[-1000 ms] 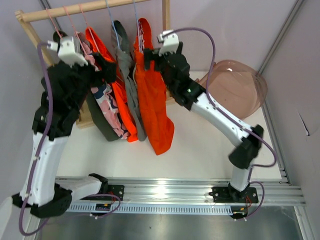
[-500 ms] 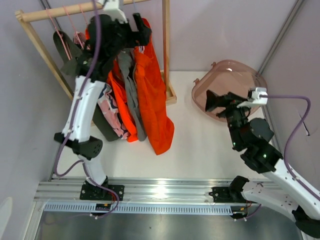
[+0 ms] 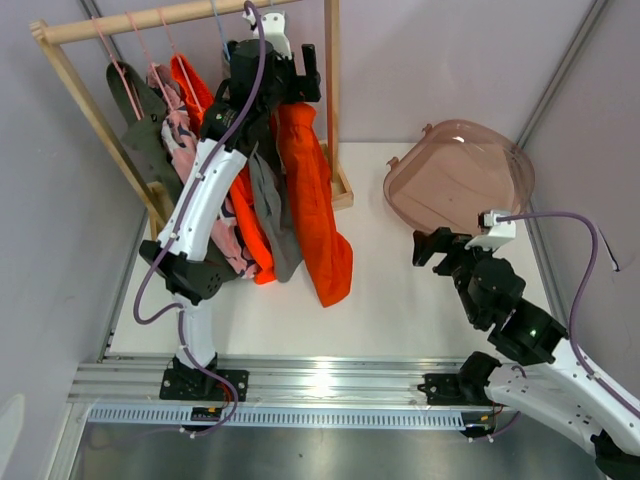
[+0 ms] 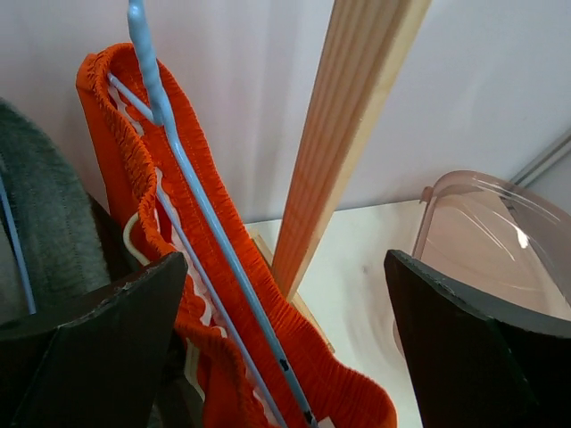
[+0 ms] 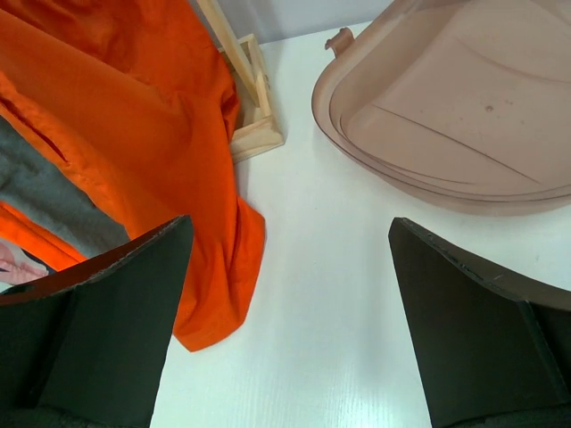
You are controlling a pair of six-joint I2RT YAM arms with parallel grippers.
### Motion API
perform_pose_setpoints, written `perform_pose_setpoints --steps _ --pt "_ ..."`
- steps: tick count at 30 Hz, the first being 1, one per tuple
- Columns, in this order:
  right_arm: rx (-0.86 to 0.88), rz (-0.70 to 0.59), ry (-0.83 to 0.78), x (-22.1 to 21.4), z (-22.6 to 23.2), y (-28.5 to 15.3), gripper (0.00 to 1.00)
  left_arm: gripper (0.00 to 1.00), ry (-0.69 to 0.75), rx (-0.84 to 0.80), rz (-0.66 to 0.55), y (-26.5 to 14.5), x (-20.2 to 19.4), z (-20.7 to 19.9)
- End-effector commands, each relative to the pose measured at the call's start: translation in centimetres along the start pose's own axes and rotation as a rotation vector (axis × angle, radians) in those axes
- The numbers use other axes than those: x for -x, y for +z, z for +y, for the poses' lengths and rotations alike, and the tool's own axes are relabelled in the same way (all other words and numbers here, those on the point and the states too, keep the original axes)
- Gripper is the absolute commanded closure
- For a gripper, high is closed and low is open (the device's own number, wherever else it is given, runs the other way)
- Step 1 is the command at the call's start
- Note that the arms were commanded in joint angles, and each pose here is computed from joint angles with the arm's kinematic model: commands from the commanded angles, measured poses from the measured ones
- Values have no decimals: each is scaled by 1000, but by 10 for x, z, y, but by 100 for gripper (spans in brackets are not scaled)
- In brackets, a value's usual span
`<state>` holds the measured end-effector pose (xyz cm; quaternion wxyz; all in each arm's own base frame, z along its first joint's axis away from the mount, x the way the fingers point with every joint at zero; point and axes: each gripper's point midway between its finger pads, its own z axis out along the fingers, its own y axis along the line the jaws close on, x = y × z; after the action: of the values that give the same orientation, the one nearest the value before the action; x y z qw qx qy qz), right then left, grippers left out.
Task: Remove the shorts from the hanger
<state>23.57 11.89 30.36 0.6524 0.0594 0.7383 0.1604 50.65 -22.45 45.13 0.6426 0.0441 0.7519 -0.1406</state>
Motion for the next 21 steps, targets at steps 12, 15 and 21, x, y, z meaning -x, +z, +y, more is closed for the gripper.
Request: perform_pose_setpoints --steps 12,15,21 --pt "-28 51 33 -20 -8 -3 2 27 36 111 -89 -6 27 24" --pt "-34 45 27 -17 -10 -5 2 35 42 116 -71 -2 21 27" --pt "-53 45 29 -18 -17 -8 2 54 50 130 -39 5 8 31"
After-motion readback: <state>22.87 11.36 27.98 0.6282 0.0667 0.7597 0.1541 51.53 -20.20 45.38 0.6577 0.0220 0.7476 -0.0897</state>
